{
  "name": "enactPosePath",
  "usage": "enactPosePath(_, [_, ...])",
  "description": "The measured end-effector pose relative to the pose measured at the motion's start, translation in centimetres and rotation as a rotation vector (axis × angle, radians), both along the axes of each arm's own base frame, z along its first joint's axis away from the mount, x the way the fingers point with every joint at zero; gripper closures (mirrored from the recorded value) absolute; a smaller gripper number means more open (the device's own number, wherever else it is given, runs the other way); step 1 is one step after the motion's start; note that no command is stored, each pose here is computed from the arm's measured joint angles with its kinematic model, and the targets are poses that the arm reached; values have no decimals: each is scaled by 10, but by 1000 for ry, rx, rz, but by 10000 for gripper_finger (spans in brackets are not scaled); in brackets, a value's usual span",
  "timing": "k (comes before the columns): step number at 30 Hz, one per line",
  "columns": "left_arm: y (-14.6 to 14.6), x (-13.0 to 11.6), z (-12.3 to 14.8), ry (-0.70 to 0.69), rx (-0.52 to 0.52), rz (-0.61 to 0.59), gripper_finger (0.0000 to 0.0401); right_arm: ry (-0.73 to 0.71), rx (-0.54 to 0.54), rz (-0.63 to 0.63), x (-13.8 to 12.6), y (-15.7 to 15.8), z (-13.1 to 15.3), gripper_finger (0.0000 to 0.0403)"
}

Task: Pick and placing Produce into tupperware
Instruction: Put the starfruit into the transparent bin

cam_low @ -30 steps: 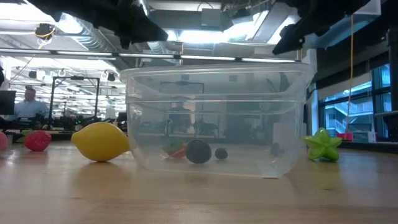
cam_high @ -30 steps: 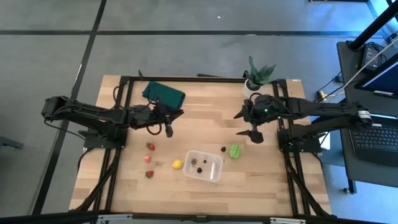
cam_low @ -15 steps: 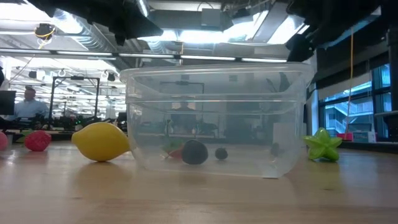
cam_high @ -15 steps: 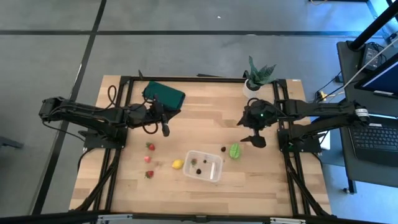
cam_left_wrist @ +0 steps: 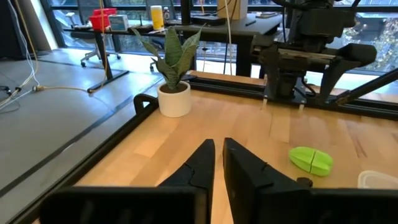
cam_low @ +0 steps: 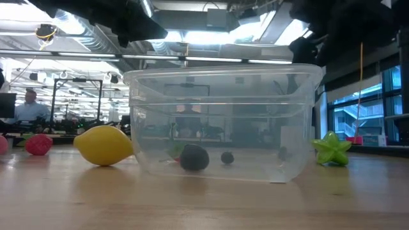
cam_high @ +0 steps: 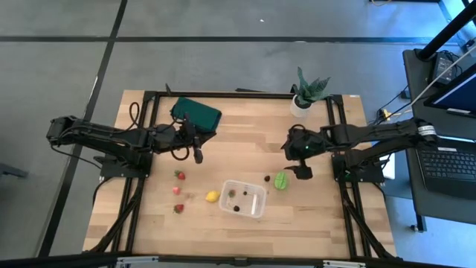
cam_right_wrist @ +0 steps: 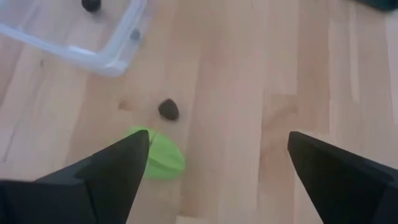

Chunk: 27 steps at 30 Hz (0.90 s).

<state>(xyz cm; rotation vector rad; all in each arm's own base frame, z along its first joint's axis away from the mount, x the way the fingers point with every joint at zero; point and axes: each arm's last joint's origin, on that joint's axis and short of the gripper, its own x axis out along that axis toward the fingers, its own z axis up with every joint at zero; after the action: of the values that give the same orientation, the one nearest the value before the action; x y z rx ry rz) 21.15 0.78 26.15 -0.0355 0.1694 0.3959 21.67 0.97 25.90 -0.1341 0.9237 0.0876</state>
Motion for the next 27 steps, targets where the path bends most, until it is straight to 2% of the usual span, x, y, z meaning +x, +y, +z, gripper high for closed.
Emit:
enactPosePath(4, [0, 0, 0, 1, 0, 0, 364, -34, -27, 57, 5, 6, 0, 22])
enactPosePath(8, [0, 0, 0, 0, 0, 0, 358, -61, -58, 61, 8, 11, 1, 23])
enactPosePath(16, [0, 0, 0, 1, 0, 0, 346, -63, -90, 123, 7, 16, 1, 23])
enactPosePath(27, [0, 0, 0, 1, 0, 0, 333, -153, -86, 119, 14, 17, 7, 23])
